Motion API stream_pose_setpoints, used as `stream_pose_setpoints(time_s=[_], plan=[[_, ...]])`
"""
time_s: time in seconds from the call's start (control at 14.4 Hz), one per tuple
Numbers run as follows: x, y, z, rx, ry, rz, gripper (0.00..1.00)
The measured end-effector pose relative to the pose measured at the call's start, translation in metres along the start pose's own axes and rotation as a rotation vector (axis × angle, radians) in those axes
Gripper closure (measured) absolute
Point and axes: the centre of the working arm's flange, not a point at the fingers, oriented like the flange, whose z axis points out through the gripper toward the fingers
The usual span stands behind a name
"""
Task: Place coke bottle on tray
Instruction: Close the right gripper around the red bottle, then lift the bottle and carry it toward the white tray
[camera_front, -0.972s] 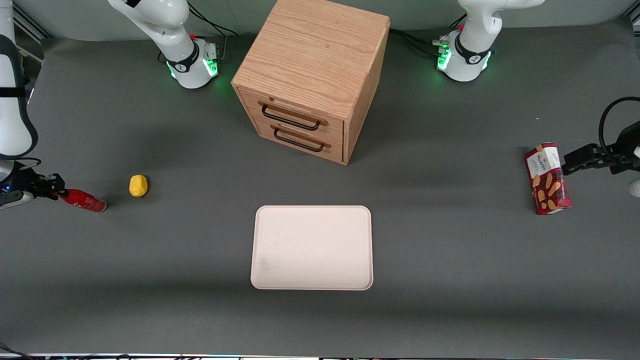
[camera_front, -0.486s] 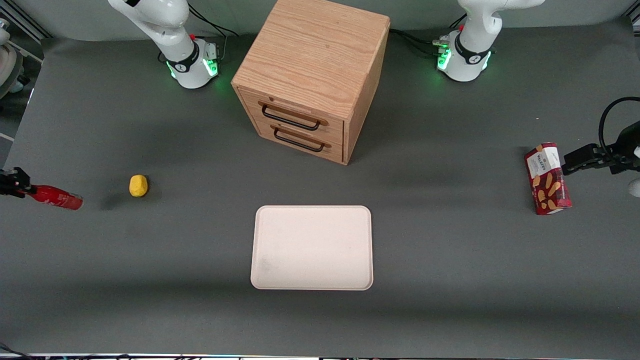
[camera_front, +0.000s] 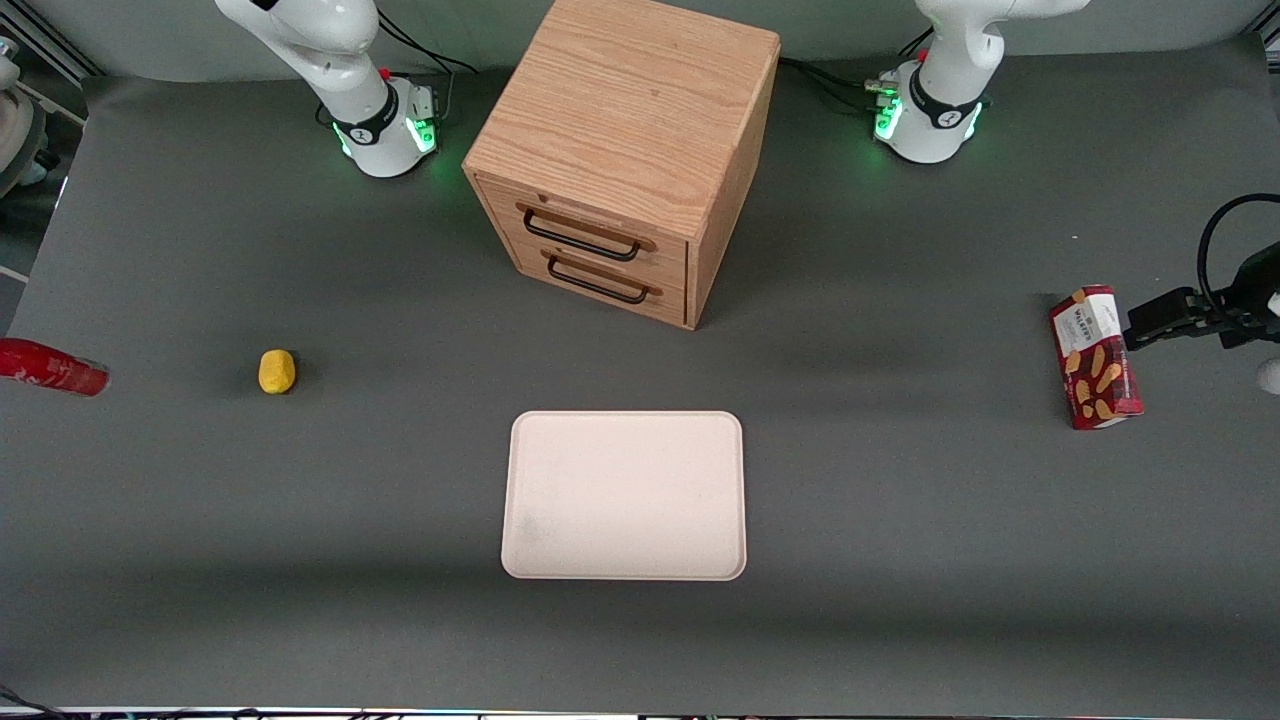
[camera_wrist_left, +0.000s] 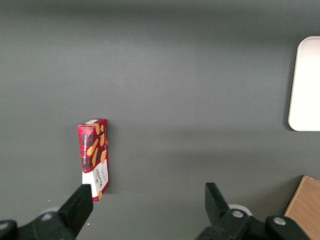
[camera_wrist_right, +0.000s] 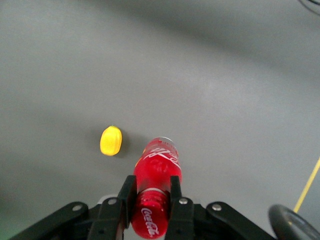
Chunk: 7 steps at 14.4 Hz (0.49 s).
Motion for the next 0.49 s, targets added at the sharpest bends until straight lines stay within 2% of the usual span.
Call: stream_pose_setpoints(time_s=[0.21,0.49], plan=[[0.002,-0.017,-0.037,-0.028,0.011,-0.026,0.69],[0.009,-0.036,-0.051,-0.036,0.021,-0.056,0.69]])
